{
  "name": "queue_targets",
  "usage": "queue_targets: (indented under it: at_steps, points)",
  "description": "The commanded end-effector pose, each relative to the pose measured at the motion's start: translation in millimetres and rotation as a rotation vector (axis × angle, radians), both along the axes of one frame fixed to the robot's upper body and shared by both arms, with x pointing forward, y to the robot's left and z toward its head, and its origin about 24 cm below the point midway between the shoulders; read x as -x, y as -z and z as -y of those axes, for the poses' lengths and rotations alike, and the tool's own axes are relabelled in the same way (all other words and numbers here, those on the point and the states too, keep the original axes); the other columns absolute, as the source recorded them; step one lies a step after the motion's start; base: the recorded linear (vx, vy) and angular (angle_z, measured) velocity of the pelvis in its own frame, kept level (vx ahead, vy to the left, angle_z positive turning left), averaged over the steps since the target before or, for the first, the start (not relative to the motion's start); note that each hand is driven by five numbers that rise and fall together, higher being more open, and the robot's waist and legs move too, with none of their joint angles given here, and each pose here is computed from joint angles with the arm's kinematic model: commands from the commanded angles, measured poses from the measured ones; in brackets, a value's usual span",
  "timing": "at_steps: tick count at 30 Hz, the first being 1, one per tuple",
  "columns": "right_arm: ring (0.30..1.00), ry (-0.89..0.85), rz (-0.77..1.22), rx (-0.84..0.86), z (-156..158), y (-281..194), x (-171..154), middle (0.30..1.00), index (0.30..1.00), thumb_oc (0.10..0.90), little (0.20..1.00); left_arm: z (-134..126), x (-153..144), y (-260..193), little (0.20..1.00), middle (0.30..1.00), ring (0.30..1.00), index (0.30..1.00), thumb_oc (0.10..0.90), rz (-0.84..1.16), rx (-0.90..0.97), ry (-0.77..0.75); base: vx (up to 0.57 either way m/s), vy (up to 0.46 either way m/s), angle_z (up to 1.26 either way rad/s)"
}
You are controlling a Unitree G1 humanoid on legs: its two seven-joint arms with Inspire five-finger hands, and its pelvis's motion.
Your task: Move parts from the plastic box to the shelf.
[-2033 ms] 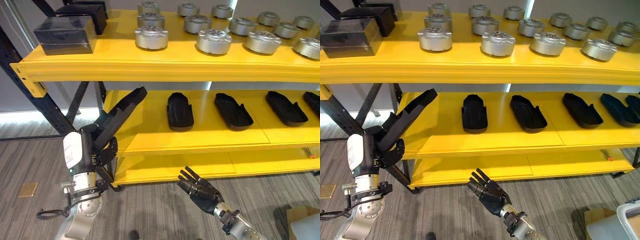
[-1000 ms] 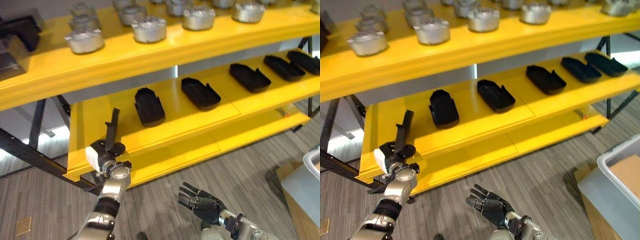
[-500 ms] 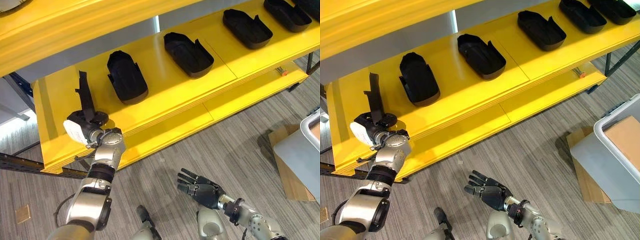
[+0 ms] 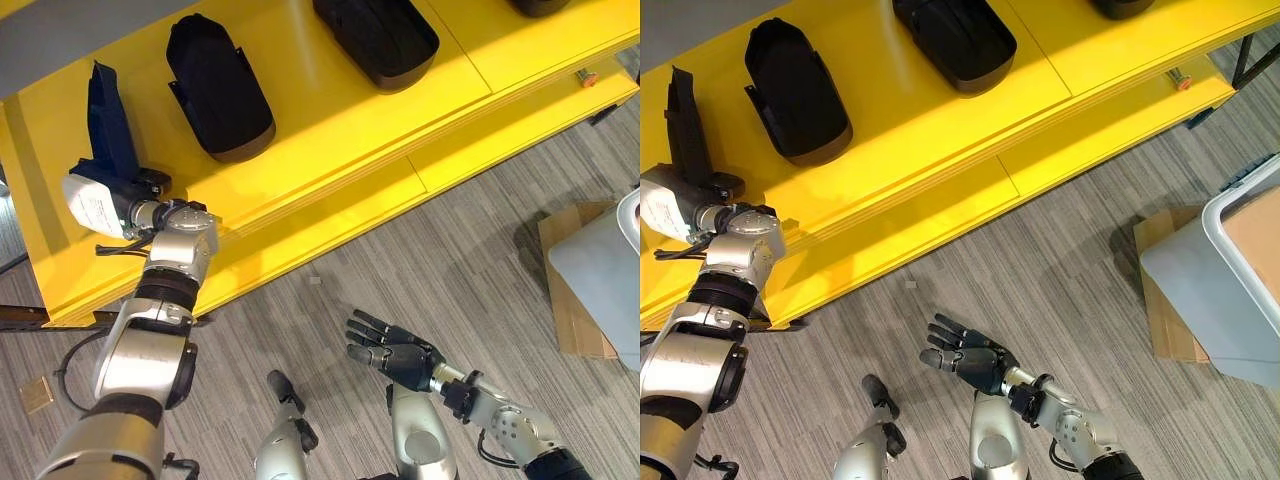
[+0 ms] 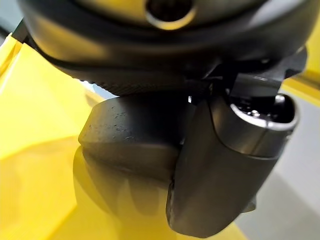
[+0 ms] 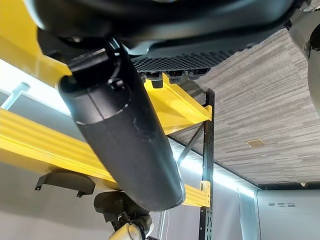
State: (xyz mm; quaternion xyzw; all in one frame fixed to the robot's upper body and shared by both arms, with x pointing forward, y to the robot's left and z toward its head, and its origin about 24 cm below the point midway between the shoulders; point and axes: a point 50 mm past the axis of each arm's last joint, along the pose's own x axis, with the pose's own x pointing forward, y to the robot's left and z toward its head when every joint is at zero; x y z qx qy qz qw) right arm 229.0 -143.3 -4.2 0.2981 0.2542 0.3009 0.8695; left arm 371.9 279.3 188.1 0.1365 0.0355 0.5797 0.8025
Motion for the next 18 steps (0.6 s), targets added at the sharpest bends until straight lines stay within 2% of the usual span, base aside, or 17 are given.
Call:
queue_targets:
  at_steps: [1,9,18]
  points:
    - [1.000,-0.051,0.134,-0.220,-29,-32,-3,1.000,1.000,0.900,1.000,-48,23,-68,0.300,0.300,0.300,0.300,0.400,0.133,-0.172,-0.249,-0.06,-0.018,0.01]
    - [1.000,-0.036,0.156,-0.245,-34,-40,-9,1.000,1.000,0.900,1.000,-56,28,-98,0.300,0.300,0.300,0.300,0.400,0.141,-0.204,-0.312,-0.05,-0.006,0.03]
    - [1.000,-0.005,0.182,-0.276,-44,-48,-17,1.000,1.000,0.900,1.000,-63,33,-90,0.300,0.300,0.300,0.300,0.400,0.070,-0.186,-0.379,-0.04,-0.022,0.03]
